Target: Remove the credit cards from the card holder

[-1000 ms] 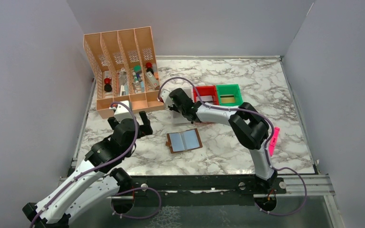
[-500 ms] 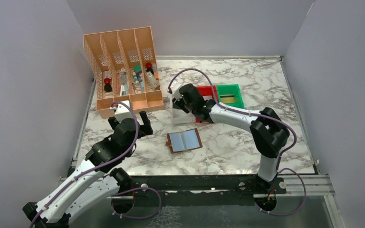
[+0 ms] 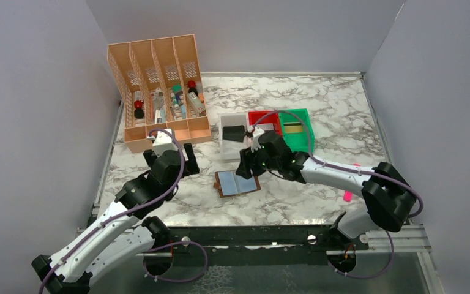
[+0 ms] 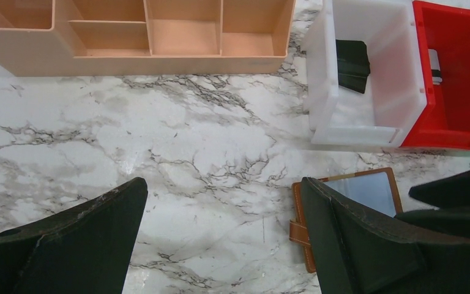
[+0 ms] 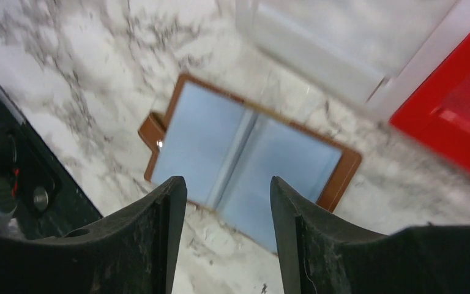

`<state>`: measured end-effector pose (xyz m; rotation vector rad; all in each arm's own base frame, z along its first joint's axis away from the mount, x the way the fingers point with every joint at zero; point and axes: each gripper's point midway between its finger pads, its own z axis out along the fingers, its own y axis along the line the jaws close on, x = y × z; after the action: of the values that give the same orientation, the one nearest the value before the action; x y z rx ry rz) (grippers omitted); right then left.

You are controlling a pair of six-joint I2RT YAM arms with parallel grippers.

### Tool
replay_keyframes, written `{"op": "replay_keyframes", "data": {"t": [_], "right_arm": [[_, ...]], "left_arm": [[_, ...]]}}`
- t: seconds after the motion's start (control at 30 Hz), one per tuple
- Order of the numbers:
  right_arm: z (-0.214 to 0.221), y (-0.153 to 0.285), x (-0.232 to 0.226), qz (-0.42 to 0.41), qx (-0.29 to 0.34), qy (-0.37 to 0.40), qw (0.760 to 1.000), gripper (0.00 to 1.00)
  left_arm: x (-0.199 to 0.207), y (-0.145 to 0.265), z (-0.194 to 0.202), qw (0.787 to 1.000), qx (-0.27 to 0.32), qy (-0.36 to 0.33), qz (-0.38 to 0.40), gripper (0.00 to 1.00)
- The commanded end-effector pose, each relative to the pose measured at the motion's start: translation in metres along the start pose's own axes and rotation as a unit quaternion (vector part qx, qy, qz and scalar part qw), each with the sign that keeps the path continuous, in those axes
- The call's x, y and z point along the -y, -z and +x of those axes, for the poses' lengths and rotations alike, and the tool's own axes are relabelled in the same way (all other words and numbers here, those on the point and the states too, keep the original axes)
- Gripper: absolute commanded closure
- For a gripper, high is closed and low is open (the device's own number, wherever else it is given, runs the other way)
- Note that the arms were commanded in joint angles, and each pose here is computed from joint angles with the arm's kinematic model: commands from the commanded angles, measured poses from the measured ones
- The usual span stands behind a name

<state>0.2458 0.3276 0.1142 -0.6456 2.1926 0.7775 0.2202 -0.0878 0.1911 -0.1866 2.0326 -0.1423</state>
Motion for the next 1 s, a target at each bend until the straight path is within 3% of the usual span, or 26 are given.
{"op": "replay_keyframes", "data": {"t": [0.0, 0.53, 0.67, 0.97], "right_arm": [[0.042, -0.003, -0.029, -0.079, -0.062, -0.095, 0.990, 0.40], [0.055, -0.025, -0.032, -0.061, -0.100, -0.073, 0.990, 0.30], [0.053, -0.028, -0.032, -0.050, -0.101, -0.075, 0.991, 0.23], [0.061, -0.038, -0.042, -0.053, -0.120, -0.080, 0.988, 0.21]], "left_arm": [[0.002, -0.001, 0.005, 1.000, -0.011, -0.003, 0.003, 0.01], [-0.002, -0.004, 0.004, 1.000, -0.008, -0.007, -0.012, 0.01], [-0.002, -0.005, 0.005, 1.000, -0.009, -0.010, -0.015, 0.01], [-0.001, -0.005, 0.005, 1.000, -0.011, -0.010, -0.011, 0.01]]}}
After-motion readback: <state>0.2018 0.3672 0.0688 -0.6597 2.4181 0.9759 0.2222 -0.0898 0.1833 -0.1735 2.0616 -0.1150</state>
